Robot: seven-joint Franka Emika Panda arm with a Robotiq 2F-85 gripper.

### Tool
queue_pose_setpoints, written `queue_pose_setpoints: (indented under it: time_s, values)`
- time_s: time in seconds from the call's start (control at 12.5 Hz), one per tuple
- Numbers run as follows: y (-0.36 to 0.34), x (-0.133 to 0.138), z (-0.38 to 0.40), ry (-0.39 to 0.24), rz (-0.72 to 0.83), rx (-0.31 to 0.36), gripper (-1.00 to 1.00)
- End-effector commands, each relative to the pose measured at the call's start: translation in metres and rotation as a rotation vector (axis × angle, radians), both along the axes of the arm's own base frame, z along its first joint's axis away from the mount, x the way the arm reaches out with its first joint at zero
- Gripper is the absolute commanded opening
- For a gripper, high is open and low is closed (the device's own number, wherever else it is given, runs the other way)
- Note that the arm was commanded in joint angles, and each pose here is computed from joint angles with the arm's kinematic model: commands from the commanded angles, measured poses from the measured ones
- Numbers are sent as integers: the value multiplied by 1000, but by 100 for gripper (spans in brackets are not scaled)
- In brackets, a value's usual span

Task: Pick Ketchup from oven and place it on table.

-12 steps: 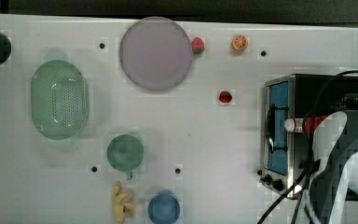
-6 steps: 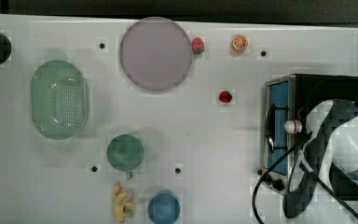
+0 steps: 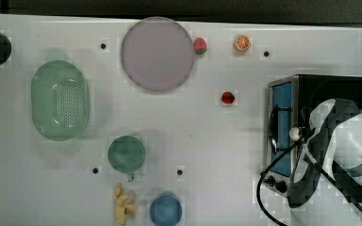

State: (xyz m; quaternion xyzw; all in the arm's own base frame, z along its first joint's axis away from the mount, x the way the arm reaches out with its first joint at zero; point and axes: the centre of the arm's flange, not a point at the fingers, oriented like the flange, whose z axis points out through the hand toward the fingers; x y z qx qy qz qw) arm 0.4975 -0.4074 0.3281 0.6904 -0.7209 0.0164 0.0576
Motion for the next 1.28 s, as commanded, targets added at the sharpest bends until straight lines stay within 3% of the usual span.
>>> queue_pose_setpoints:
  time_s: [0.08,0.24,0.48,0.72,1.28]
  values:
    - [-15,-2,28,-59,-29,-19,67]
    - [-15,0,31,-63,-28,-22,27]
    - [-12,6,46,-74,-17,-20,27]
    - [22,31,97,-83,46,29,27]
    - [185,87,212,-161,352,115,27]
